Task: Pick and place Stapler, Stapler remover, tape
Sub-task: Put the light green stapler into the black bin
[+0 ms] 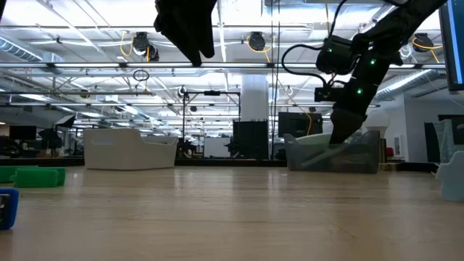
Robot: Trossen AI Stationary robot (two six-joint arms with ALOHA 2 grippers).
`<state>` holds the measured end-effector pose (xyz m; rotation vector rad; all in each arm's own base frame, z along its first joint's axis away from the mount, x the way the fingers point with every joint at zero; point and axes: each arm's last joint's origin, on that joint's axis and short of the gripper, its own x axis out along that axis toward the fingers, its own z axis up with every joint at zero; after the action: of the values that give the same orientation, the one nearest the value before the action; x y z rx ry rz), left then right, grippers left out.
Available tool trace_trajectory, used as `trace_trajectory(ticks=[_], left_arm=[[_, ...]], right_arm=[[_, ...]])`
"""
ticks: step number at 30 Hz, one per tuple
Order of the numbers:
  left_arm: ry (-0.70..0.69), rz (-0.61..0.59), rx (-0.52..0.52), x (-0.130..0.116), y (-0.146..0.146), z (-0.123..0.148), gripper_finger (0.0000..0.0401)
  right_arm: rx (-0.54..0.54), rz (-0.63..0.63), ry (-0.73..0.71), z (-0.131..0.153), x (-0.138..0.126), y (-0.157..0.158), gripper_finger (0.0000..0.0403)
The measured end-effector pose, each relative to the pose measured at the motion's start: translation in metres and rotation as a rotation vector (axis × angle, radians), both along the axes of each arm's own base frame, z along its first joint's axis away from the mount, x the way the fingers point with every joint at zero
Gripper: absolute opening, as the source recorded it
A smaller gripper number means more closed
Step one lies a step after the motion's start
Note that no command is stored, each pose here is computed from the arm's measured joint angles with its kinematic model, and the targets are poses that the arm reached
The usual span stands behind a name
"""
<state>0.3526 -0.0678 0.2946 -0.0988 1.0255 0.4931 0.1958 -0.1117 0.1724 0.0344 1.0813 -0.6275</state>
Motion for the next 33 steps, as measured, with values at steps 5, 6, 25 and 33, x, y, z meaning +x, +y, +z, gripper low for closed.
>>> trace_trajectory(ticks=[5, 6, 25, 33], left_arm=[[-0.005, 0.000, -0.002, 0.0004, -0.0001, 0.0002, 0.0271], [-0.006, 0.000, -0.002, 0.0006, -0.0001, 0.0002, 0.0271], [-0.018, -0.017, 0.002, 0.0021, -0.0005, 0.0009, 0.0271], [-0.030, -0.040, 0.010, 0.0040, -0.0009, 0.0018, 0.0271]], right_arm=[[0.002, -0.003, 0.015, -0.0031, 0.0010, -0.0008, 0.0117], [0.001, -0.005, 0.018, -0.0032, 0.0007, -0.0009, 0.0119], [-0.005, 0.008, 0.084, -0.0058, -0.0052, -0.0043, 0.0160], [-0.011, 0.023, 0.091, -0.0057, -0.0051, -0.0043, 0.0181]])
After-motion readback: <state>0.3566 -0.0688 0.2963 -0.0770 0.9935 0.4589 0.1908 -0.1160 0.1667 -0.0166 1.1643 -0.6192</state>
